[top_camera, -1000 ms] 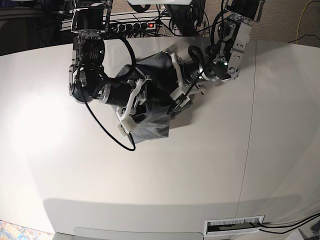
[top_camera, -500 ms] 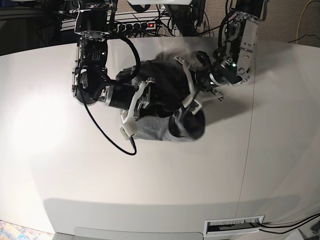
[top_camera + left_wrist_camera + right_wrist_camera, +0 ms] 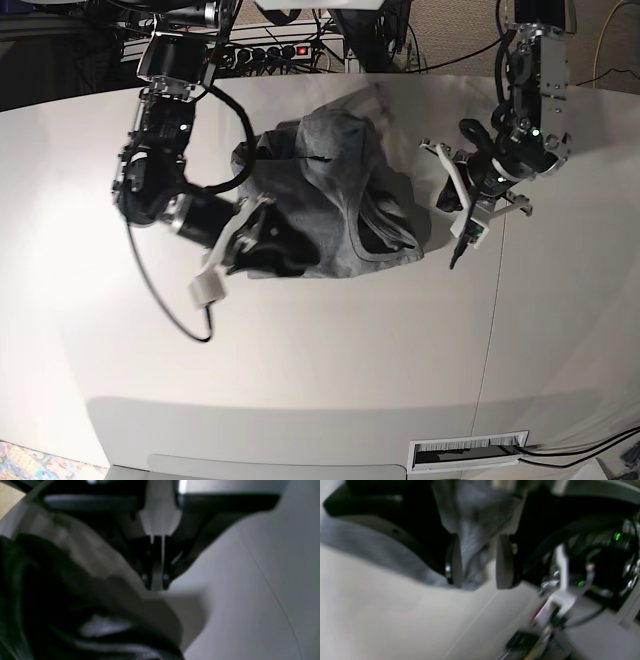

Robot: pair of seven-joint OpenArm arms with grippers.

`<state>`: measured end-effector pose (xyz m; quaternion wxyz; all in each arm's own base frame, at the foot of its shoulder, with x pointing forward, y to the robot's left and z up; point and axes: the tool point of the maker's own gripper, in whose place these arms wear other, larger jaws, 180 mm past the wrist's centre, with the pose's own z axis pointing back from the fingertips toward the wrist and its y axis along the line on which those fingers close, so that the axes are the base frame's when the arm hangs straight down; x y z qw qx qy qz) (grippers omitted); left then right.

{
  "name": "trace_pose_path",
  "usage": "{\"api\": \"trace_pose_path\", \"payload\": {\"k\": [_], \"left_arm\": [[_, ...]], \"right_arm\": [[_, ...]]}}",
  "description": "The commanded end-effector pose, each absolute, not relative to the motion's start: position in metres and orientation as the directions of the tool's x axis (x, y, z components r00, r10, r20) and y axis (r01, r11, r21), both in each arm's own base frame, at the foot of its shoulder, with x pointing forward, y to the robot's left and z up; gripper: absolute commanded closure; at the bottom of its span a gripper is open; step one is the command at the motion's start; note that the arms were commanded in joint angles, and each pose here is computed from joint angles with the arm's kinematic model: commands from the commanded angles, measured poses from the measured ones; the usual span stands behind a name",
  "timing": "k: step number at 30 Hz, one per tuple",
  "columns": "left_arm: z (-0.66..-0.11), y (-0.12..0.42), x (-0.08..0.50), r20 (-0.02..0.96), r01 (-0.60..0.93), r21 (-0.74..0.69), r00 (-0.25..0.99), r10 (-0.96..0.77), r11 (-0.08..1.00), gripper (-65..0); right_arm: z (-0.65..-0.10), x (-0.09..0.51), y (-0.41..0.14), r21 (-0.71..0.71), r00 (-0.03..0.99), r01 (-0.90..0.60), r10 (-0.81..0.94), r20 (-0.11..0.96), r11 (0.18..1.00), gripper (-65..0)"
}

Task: Fold the T-shirt properly
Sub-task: 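Lift and fold the right gripper's end over toward the left gripper, then release the right gripper and press the bundle with the left gripper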

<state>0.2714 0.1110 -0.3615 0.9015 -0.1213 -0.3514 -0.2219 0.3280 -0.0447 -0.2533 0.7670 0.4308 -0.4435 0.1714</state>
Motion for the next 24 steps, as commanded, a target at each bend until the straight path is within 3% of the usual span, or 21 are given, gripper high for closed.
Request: {"api": "trace_pose_path", "payload": {"k": [1,3,8,9,14,21,24], "left_arm": [[-0.347,0.105,0.274,0.728,0.497,-0.088,0.624,-0.286,0.863,0.0],[-0.339,0.092,0.266,0.748,0.519,-0.174,0.623,-0.231,0.837,0.0],[-0.301,0.045,0.242,0.816,0.628,-0.374,0.573,-0.08,0.683,0.0],[-0.294,0.037,0.238,0.824,0.646,-0.4,0.564,-0.054,0.65,0.0],[-0.274,-0.004,0.225,0.831,0.695,-0.492,0.554,0.045,0.524,0.0],[-0.272,-0.06,0.195,0.808,0.734,-0.549,0.589,0.028,0.399,0.0],[-0.281,-0.072,0.182,0.811,0.752,-0.53,0.585,-0.024,0.393,0.0]], "right_arm": [[-0.234,0.337,-0.054,0.473,0.488,-0.662,-0.145,0.861,0.581,-24.0],[-0.236,0.345,-0.075,0.442,0.476,-0.627,-0.133,0.869,0.641,-21.6],[-0.258,0.355,-0.118,0.302,0.49,-0.546,0.005,0.872,0.781,-1.3],[-0.262,0.358,-0.125,0.269,0.488,-0.532,0.032,0.872,0.803,0.0],[-0.279,0.373,-0.133,0.143,0.463,-0.503,0.126,0.877,0.853,0.0],[-0.307,0.385,-0.103,0.003,0.416,-0.568,0.284,0.864,0.823,0.0],[-0.315,0.39,-0.093,-0.002,0.425,-0.593,0.315,0.848,0.805,0.0]]}}
